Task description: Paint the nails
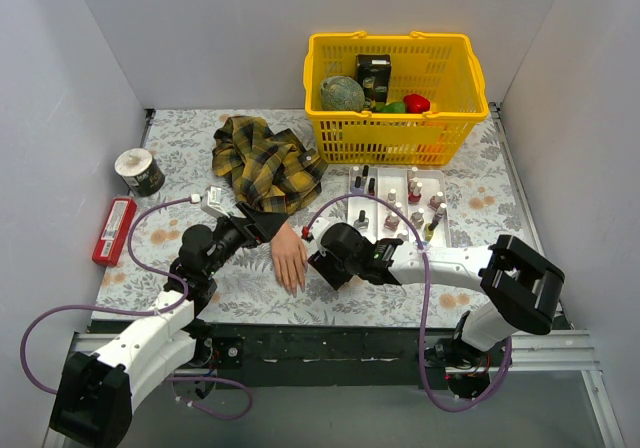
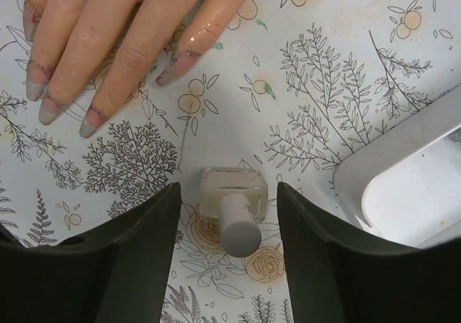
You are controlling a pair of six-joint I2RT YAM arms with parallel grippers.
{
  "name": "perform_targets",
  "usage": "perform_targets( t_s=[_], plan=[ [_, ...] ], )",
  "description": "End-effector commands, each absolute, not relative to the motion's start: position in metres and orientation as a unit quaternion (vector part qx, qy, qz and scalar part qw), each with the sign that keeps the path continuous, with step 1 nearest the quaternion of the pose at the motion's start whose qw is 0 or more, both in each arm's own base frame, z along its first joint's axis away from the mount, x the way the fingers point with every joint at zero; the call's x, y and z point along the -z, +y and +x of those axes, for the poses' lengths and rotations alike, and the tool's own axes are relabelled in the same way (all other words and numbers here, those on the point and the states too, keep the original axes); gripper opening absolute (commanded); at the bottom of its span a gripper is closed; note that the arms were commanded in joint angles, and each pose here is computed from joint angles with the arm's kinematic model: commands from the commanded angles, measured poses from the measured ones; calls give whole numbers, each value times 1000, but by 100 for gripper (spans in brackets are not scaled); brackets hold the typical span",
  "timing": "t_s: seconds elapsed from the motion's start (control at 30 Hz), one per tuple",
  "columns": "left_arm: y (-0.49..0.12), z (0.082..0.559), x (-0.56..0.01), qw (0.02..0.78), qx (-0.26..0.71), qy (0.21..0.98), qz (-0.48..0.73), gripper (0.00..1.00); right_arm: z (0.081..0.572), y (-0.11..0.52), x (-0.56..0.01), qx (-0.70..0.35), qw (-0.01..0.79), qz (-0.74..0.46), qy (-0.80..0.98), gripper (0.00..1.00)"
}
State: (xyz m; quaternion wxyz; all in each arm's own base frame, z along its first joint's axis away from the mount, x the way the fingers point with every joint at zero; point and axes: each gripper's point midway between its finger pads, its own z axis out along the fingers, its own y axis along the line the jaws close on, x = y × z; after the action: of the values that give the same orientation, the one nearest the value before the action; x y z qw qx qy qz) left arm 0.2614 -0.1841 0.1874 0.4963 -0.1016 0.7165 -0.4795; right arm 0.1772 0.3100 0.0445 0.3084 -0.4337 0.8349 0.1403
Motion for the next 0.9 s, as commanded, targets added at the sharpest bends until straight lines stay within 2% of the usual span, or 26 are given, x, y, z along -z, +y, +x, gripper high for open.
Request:
perform_targets(
  t_s=[0.0,0.07,0.2,0.43,0.57,0.7,0.87],
  plan=[
    [-185,264,-209,518,481,701,-90,98,182,327,-62,-164,332,-430,823,65],
    [-185,263,-210,518,483,700,-88,98,183,326,-64,-164,336,-429,822,70],
    [-185,263,-211,520,483,699,-88,98,186,322,-73,-158,349,-421,822,74],
    [-183,263,-210,533,477,694,-80,98,184,315,-95,-177,375,-409,813,75],
    [-180,263,-206,545,466,693,-73,98,183,313,-105,-184,387,-402,809,69],
    [-178,264,-195,549,442,707,-64,98,180,309,-113,-192,392,-401,805,69],
    [-192,245,-175,540,428,725,-4,98,179,299,-135,-209,428,-381,793,69]
  ],
)
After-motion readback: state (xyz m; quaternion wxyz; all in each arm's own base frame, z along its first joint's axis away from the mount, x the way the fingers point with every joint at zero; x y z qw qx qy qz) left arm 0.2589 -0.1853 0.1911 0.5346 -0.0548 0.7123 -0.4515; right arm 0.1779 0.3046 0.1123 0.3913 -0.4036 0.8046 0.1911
